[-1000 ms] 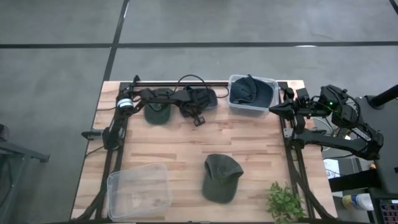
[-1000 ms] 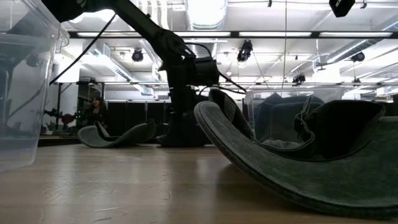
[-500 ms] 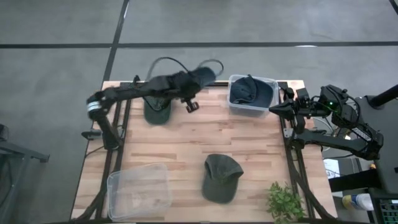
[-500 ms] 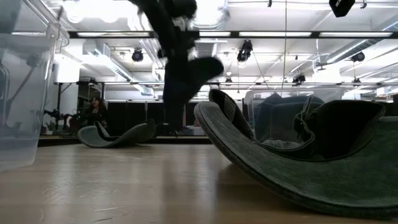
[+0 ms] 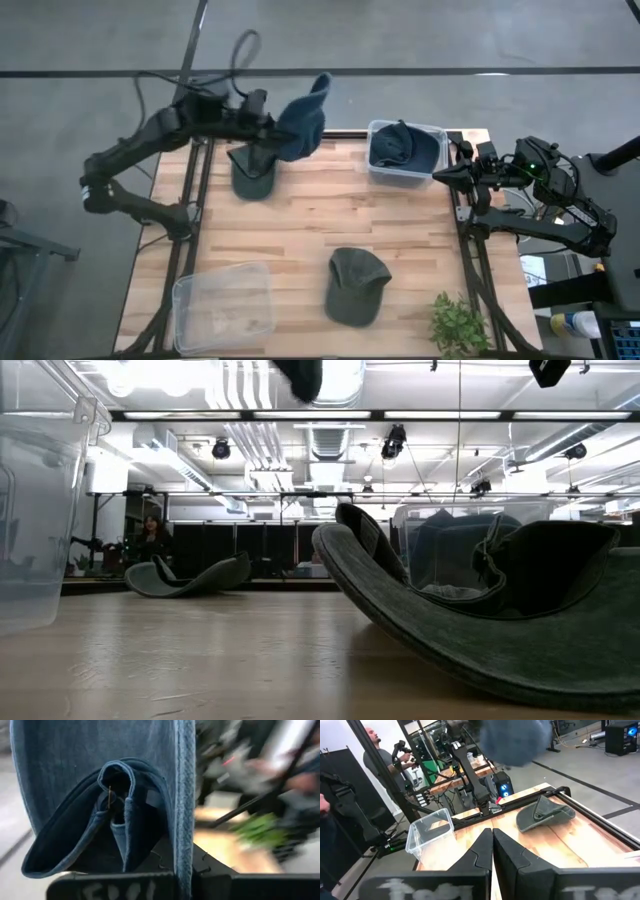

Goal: Pick & Place hat
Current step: Put the blue cap into the top transparent bin

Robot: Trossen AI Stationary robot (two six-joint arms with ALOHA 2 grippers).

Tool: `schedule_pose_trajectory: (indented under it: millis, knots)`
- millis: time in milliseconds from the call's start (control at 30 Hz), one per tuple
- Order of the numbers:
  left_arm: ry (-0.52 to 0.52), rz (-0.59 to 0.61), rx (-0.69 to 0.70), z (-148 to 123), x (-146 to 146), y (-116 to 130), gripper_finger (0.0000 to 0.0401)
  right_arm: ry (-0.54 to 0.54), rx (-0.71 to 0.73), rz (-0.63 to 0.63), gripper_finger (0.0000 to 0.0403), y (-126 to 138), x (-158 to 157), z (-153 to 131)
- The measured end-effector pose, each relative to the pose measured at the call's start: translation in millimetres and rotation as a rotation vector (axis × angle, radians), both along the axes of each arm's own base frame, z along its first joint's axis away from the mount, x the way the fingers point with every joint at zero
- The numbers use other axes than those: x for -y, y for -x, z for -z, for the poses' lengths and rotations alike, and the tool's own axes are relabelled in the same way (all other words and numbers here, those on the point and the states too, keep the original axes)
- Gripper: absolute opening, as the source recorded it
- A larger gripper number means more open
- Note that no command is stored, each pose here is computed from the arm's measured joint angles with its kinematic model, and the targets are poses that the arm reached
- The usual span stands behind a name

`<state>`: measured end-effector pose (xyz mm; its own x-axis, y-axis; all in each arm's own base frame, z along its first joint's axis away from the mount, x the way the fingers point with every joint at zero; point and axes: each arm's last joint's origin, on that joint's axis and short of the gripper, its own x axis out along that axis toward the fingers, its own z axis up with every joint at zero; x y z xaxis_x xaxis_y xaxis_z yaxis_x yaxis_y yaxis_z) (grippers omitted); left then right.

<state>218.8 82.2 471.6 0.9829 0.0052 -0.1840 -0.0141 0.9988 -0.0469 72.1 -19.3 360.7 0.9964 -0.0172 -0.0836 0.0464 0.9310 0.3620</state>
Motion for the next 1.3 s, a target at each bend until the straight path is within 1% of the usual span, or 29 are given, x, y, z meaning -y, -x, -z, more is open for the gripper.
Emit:
schedule_pose_trajectory:
  millis: [67,233,300,333,433,667,733,767,833,900,1033,1100,1133,1200,1300]
  knots:
    - [0.039,0.107,0.074,-9.3,4.8,5.8,0.0,0.0,0.0,0.0,0.0008,0.0,0.0,0.0]
    - [0.089,0.474,0.243,-30.4,15.4,9.6,0.0,0.007,0.0,0.0,0.0008,0.0,0.0,0.0]
    - [0.119,0.589,0.285,-37.7,17.3,8.7,0.0,0.007,0.0,-0.001,0.0008,0.0,0.0,0.0]
    - [0.138,0.621,0.299,-40.5,17.8,7.5,0.0,0.007,0.0,0.0,0.0008,0.0,0.0,0.0]
    - [0.172,0.662,0.325,-42.4,17.4,0.9,0.0,0.007,0.0,0.0,0.0008,0.0,0.0,0.0]
    - [0.247,0.655,0.278,-28.8,10.2,-16.5,0.0,0.008,-0.001,0.0,0.0008,-0.1,0.0,0.1]
    - [0.269,0.621,0.258,-23.6,7.2,-22.6,0.0,0.007,-0.001,0.0,0.0008,-0.1,0.0,0.1]
    - [0.272,0.582,0.252,-20.6,5.4,-25.8,0.0,0.008,-0.001,0.0,0.0008,-0.1,0.0,0.1]
    - [0.248,0.449,0.227,-10.9,1.5,-34.0,0.0,0.008,-0.001,0.0,0.0008,-0.1,0.0,0.1]
    - [0.171,0.269,0.161,4.1,-3.0,-44.1,0.0,0.008,-0.001,0.0,0.0008,-0.1,0.1,0.1]
    - [-0.012,-0.113,-0.044,38.7,-11.4,-70.2,0.0,0.004,-0.008,0.0,0.0008,-2.0,0.9,0.5]
    - [-0.133,-0.251,-0.121,52.4,-14.5,-84.4,0.0,0.002,-0.015,0.0,0.0008,-3.7,1.7,0.9]
    - [-0.198,-0.294,-0.157,58.8,-15.5,-92.3,0.0,0.0,-0.018,0.0,0.0008,-4.5,2.0,1.1]
    - [-0.314,-0.323,-0.198,67.3,-15.6,-109.2,0.0,-0.003,-0.027,0.0,0.0008,-6.8,3.0,1.7]
    - [-0.469,-0.271,-0.256,80.6,-10.5,-137.5,0.0,-0.009,-0.039,0.001,0.0008,-9.8,4.3,2.5]
